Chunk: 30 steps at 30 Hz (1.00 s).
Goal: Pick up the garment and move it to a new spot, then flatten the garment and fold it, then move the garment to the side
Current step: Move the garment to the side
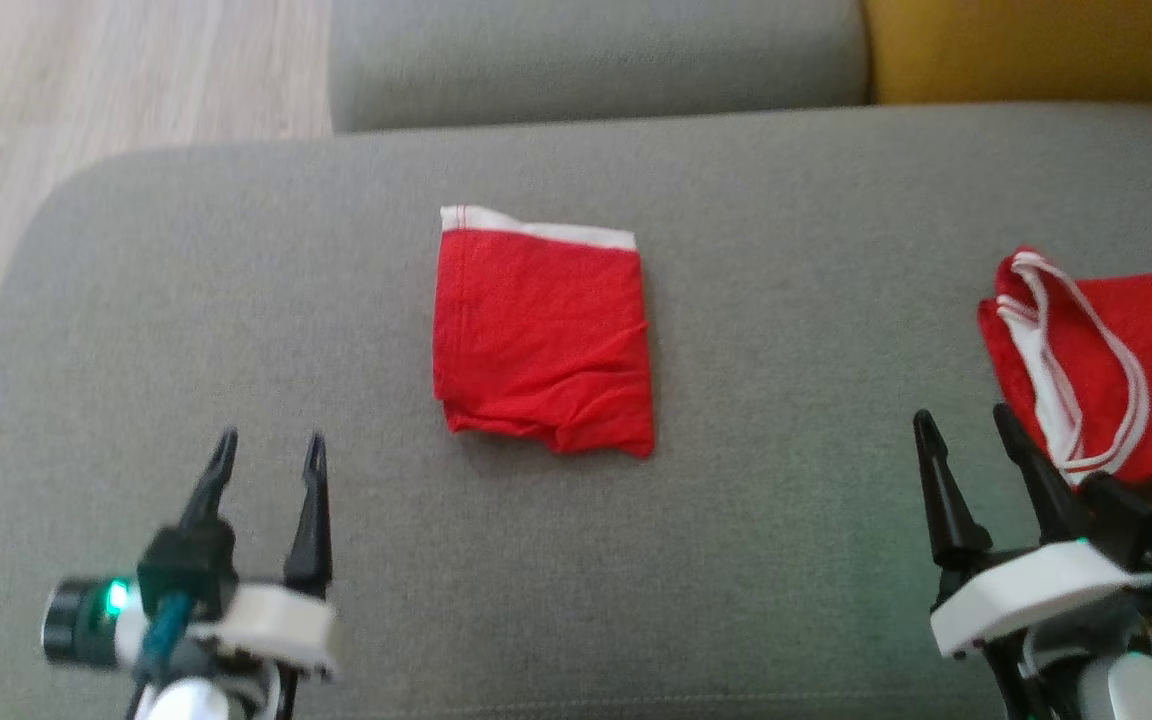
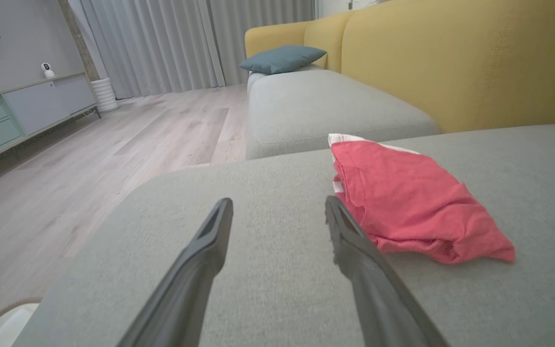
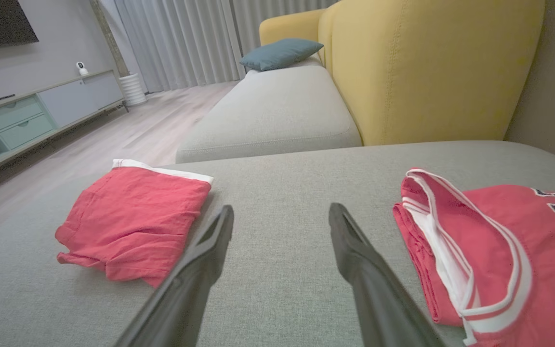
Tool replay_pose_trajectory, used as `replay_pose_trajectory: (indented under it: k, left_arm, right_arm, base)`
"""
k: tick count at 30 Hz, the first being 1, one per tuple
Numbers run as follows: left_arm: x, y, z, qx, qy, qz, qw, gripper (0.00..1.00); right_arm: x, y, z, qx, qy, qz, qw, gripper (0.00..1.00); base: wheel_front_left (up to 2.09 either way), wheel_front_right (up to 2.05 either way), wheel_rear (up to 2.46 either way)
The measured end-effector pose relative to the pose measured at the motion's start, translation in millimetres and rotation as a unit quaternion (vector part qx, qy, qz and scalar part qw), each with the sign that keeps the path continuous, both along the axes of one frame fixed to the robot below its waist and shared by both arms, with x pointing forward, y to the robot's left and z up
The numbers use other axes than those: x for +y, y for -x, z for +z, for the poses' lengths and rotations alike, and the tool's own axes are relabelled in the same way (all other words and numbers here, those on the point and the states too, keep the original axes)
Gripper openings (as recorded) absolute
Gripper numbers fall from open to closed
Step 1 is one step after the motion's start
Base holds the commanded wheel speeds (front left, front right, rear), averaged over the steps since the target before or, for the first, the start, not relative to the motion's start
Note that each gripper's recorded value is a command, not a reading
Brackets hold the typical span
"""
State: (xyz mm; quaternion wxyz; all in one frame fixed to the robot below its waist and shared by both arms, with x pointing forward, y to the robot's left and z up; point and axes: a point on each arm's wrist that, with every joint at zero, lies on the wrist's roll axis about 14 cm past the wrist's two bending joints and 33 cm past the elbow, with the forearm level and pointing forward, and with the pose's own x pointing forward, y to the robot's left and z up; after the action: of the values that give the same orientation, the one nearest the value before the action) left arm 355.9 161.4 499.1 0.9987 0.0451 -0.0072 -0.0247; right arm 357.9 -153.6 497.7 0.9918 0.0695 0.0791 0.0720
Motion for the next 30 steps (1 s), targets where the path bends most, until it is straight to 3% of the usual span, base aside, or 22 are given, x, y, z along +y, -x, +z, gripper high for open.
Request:
replay_pose_trajectory:
  k: [11, 20, 24, 27, 28, 29, 30]
  left_arm:
    - [-6, -59, 17, -0.045, 0.012, -0.010, 0.999, 1.00]
    - [15, -71, -5, -0.017, 0.007, 0.023, 1.000, 1.00]
    - [20, -69, -9, -0.010, 0.008, 0.034, 0.999, 1.00]
    - [21, -69, -8, -0.012, 0.007, 0.035, 0.999, 1.00]
    - [21, -69, -7, -0.014, 0.008, 0.035, 0.999, 1.00]
    - [21, -69, -6, -0.015, 0.008, 0.035, 0.999, 1.00]
    - [20, -69, -5, -0.016, 0.009, 0.032, 0.999, 1.00]
  right_arm:
    - [51, -80, -41, 0.065, 0.001, 0.087, 0.994, 1.00]
    - [141, -110, -95, 0.159, 0.005, 0.215, 0.964, 1.00]
    - [152, -104, -125, 0.230, 0.011, 0.228, 0.946, 1.00]
    - [152, -106, -127, 0.248, 0.010, 0.224, 0.943, 1.00]
    - [153, -108, -127, 0.251, 0.011, 0.224, 0.942, 0.91]
    - [153, -109, -127, 0.255, 0.013, 0.224, 0.941, 0.42]
    - [153, -111, -126, 0.254, 0.014, 0.224, 0.941, 0.00]
  base:
    - [0.00, 0.00, 0.00]
    - [0.00, 0.00, 0.00]
    - [0.00, 0.00, 0.00]
    - [0.00, 0.00, 0.00]
    - [0.00, 0.00, 0.00]
    - [0.00, 0.00, 0.00]
    - [0.00, 0.00, 0.00]
